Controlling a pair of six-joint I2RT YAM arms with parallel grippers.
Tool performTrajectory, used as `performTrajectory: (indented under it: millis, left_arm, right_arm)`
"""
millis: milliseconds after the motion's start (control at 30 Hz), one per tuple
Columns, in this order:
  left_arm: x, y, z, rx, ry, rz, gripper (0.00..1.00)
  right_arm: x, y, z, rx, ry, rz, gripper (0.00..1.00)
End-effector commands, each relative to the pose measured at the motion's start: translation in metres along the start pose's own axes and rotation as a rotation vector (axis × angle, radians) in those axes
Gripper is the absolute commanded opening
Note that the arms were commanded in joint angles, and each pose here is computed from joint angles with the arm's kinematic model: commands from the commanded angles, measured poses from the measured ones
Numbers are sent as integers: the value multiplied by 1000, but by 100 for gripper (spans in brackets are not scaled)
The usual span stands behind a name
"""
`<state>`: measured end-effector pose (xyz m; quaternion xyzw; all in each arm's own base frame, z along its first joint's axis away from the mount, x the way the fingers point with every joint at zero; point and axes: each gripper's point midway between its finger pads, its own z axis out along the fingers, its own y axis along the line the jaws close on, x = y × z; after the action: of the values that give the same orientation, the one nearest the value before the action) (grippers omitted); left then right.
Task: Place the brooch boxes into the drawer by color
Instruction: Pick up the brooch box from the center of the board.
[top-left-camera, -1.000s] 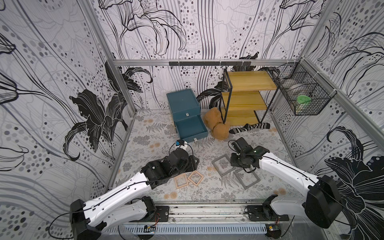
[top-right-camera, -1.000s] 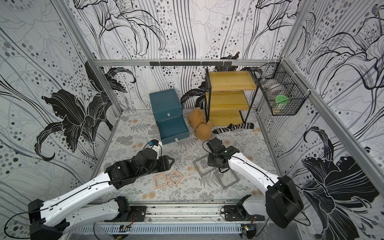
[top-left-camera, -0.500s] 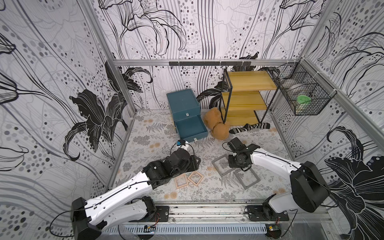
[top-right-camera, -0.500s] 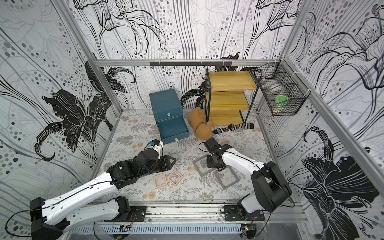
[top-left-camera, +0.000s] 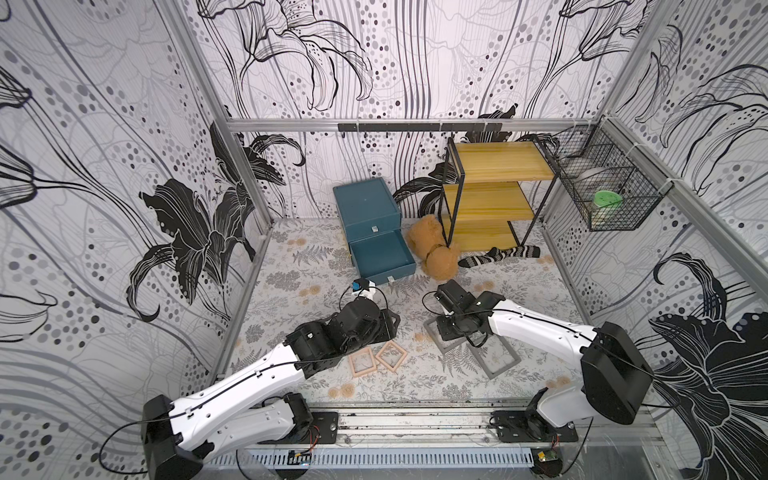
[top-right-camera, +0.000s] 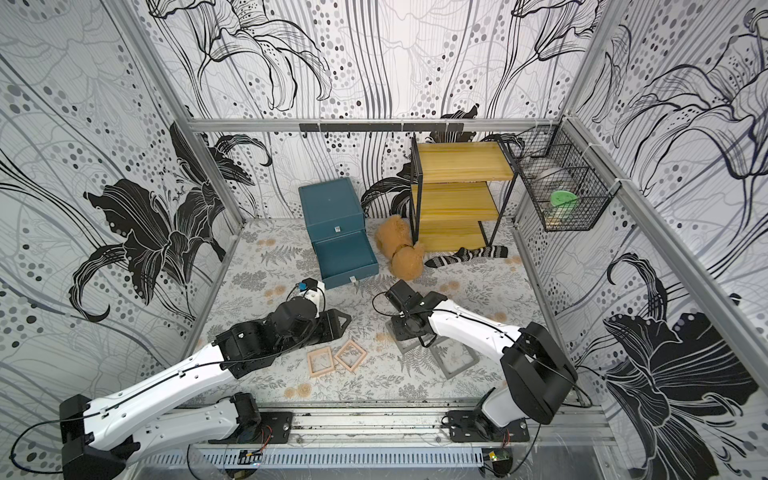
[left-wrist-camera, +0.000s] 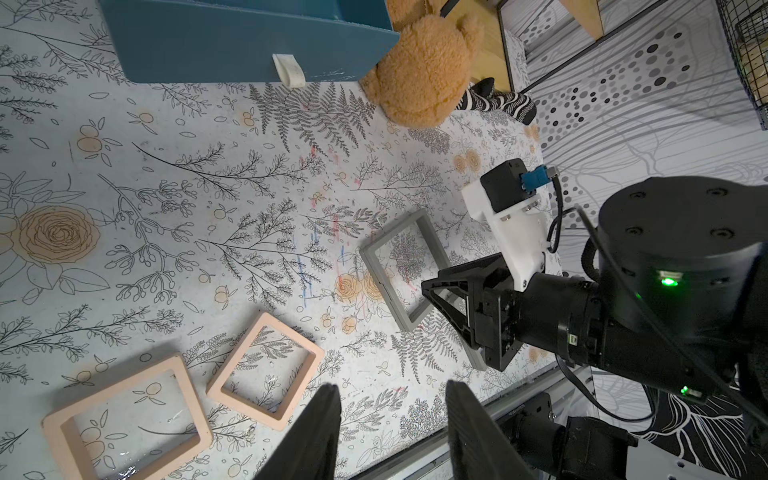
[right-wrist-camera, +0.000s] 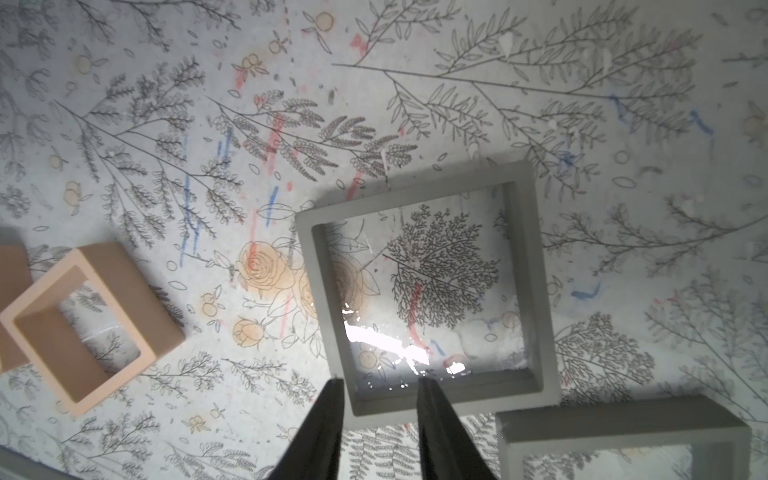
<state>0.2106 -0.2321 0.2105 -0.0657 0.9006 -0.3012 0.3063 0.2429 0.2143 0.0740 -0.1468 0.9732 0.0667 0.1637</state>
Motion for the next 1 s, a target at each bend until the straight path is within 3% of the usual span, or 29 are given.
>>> performTrajectory:
  millis: [0, 267, 667, 967]
  left_arm:
    - [-10, -8, -6, 25, -40, -18, 46]
    - [-10, -9, -7, 26, -39, -16, 46]
    - [-10, -11, -5, 43, -40, -32, 46]
    - [-10, -12, -6, 44, -39, -27, 46]
  right_arm:
    - [4, -21, -2, 68, -2, 26, 36]
    - [5, -63, 8, 120, 58, 106, 43]
    - [8, -78, 19, 149, 112, 97, 40]
    - [13, -68, 27, 88, 145, 60, 36]
